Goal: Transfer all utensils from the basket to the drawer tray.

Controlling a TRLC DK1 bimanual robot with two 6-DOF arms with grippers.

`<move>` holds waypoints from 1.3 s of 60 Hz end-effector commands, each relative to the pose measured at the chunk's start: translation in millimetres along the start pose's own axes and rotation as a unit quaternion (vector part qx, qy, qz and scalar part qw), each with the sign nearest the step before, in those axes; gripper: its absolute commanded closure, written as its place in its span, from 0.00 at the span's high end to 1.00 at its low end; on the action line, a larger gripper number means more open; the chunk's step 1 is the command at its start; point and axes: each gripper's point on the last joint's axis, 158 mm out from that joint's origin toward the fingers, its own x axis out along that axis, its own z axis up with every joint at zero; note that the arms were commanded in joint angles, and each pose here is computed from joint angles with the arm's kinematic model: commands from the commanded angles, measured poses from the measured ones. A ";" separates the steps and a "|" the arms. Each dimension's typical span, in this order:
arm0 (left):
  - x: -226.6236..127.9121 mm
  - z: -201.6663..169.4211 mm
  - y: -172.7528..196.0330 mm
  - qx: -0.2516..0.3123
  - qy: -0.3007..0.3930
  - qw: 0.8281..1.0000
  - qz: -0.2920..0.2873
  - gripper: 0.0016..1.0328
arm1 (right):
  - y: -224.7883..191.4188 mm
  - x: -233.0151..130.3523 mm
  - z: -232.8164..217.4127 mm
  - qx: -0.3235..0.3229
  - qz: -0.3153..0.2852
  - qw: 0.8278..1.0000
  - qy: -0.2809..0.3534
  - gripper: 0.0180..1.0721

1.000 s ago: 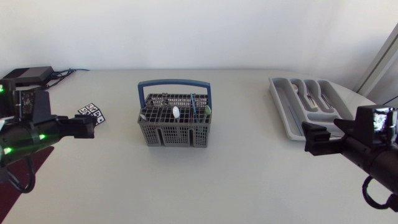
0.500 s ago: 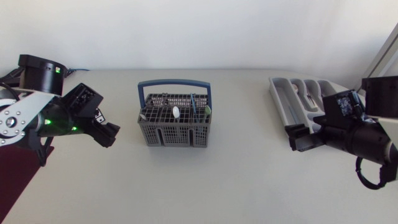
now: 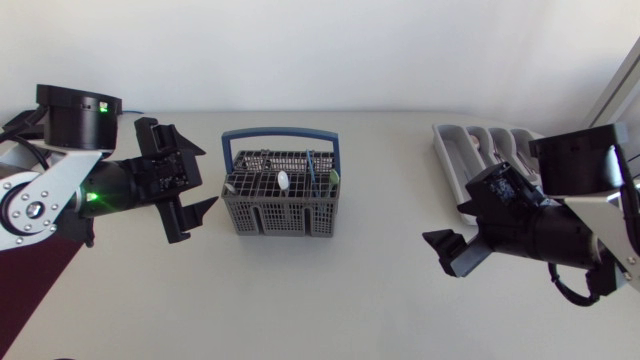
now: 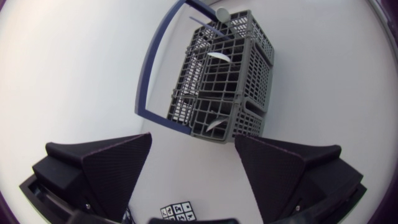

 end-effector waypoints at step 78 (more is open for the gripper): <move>45.5 4.5 3.1 0.254 -0.058 0.965 -0.026 0.04 | 8.2 8.1 -2.3 -0.015 0.013 1.000 0.010 0.95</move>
